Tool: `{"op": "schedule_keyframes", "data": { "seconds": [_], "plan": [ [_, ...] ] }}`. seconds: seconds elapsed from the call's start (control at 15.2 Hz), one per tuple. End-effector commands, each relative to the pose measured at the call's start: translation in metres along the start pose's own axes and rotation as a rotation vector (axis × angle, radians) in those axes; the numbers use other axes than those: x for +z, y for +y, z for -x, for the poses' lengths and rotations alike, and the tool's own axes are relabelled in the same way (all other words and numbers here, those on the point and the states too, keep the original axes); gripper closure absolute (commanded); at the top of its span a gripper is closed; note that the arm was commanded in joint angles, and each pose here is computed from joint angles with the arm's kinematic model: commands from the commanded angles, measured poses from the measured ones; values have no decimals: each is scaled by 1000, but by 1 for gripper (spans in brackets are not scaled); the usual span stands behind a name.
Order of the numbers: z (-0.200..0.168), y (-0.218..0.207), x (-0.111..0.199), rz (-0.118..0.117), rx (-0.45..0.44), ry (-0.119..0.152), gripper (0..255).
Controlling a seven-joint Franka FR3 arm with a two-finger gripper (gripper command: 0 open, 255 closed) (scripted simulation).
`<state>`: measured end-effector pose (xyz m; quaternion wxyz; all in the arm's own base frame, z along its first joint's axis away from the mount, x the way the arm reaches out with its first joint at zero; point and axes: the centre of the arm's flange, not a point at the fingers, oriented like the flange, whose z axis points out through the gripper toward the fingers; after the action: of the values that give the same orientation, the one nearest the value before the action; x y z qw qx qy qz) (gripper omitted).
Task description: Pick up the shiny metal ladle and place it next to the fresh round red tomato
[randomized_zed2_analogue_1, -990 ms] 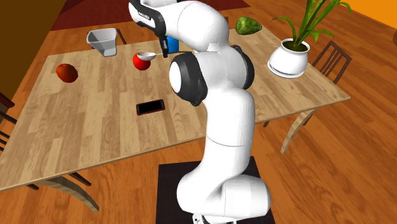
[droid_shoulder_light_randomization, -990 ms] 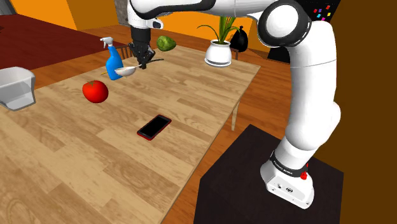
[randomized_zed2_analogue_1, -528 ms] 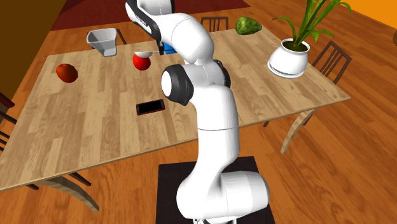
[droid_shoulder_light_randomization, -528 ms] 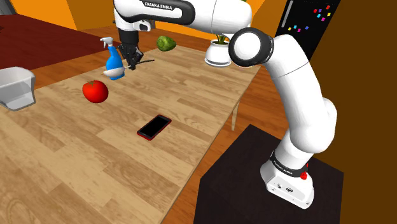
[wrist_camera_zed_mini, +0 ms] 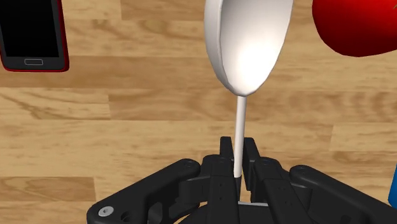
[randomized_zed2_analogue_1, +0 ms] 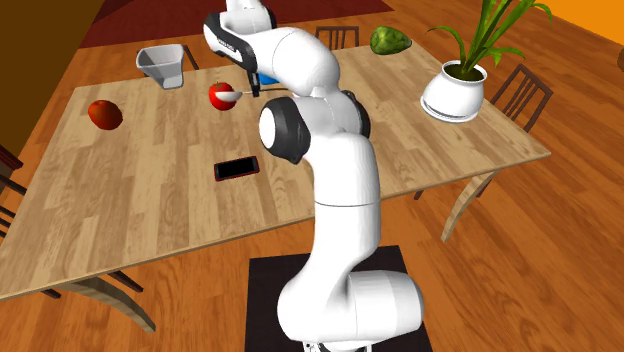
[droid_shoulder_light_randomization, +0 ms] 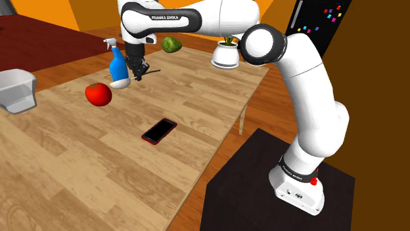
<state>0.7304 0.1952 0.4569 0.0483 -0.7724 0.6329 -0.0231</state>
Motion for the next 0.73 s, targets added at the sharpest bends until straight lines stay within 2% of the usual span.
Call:
{"op": "schedule_keyframes", "data": {
  "seconds": [0.0, 0.66],
  "plan": [
    [1, 1, 10, -1, 0, 0, 255],
    [-1, 6, 63, -1, 0, 0, 255]
  ]
}}
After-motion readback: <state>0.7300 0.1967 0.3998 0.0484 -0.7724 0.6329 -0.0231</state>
